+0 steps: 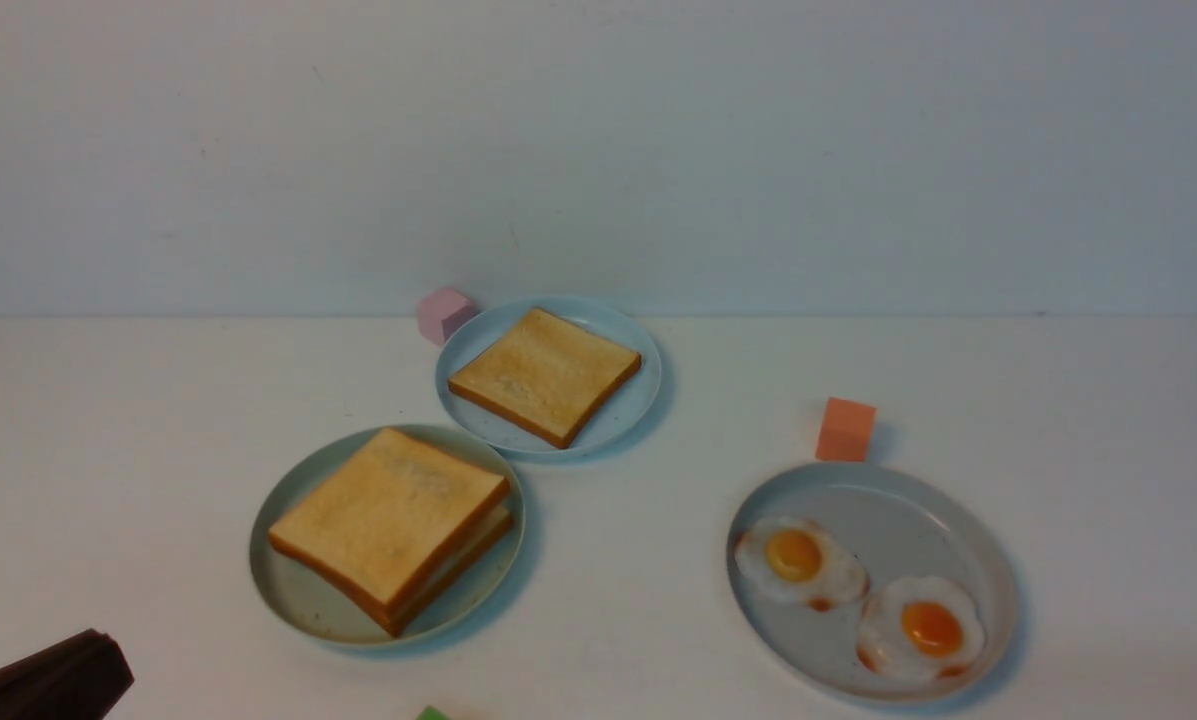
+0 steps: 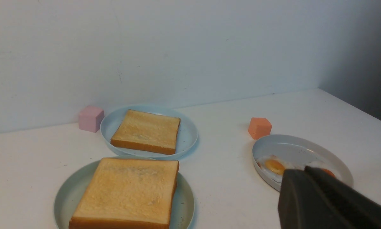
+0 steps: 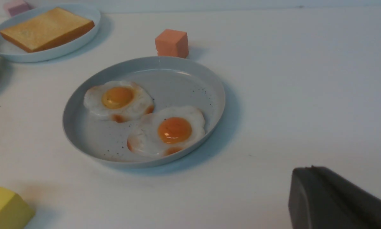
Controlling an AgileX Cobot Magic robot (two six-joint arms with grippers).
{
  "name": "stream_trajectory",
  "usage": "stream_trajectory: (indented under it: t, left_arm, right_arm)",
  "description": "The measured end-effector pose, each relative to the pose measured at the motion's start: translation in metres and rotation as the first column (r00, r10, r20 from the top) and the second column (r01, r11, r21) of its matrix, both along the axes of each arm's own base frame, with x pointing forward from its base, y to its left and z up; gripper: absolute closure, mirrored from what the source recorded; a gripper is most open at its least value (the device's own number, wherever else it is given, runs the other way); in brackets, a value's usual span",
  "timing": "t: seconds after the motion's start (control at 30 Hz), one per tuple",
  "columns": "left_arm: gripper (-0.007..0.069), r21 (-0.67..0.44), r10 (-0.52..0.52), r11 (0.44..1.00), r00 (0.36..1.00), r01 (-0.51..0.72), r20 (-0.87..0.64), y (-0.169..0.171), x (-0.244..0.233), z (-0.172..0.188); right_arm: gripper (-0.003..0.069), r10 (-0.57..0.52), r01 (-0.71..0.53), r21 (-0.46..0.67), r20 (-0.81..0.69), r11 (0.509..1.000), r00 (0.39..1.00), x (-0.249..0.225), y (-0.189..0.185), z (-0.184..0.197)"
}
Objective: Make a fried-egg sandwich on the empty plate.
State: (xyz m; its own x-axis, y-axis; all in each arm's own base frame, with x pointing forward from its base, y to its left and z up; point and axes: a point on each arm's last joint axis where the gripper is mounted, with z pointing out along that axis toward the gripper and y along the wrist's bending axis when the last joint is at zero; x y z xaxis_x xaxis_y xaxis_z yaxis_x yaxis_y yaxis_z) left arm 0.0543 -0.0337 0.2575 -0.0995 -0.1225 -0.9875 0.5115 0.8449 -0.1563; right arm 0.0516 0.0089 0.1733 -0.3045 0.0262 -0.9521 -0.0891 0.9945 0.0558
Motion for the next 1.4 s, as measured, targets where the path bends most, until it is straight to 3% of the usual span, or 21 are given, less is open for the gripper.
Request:
stream_trajectory:
  t: [0.93, 1.07, 1.1, 1.27, 1.4]
  left_arm:
    - [0.0586, 0.011, 0.019, 1.000, 0.999, -0.020, 0.039, 0.001, 0.001, -0.001]
    - [0.0638, -0.042, 0.178, 0.983, 0.983, -0.176, 0.035, 0.011, 0.004, -0.009]
    - [0.0638, -0.045, 0.178, 0.983, 0.983, -0.176, 0.038, 0.011, 0.003, -0.008]
    - [0.0638, -0.091, 0.435, 0.894, 0.899, -0.438, -0.052, 0.028, -0.001, -0.043]
    - [0.0638, -0.083, 0.490, 0.855, 0.851, -0.511, -0.190, 0.031, 0.001, -0.070]
  right_arm:
    - [0.0656, -0.001, 0.001, 0.003, -0.001, 1.000, 1.000, 0.000, 0.000, 0.000]
    - [0.0653, -0.001, 0.001, 0.003, -0.001, 1.000, 1.000, 0.000, 0.000, 0.000]
    - [0.0653, -0.001, 0.001, 0.003, -0.001, 1.000, 1.000, 0.000, 0.000, 0.000]
    - [0.0652, -0.001, 0.001, 0.004, -0.001, 1.000, 1.000, 0.000, 0.000, 0.000]
    - [0.0652, -0.001, 0.001, 0.004, -0.001, 1.000, 1.000, 0.000, 0.000, 0.000]
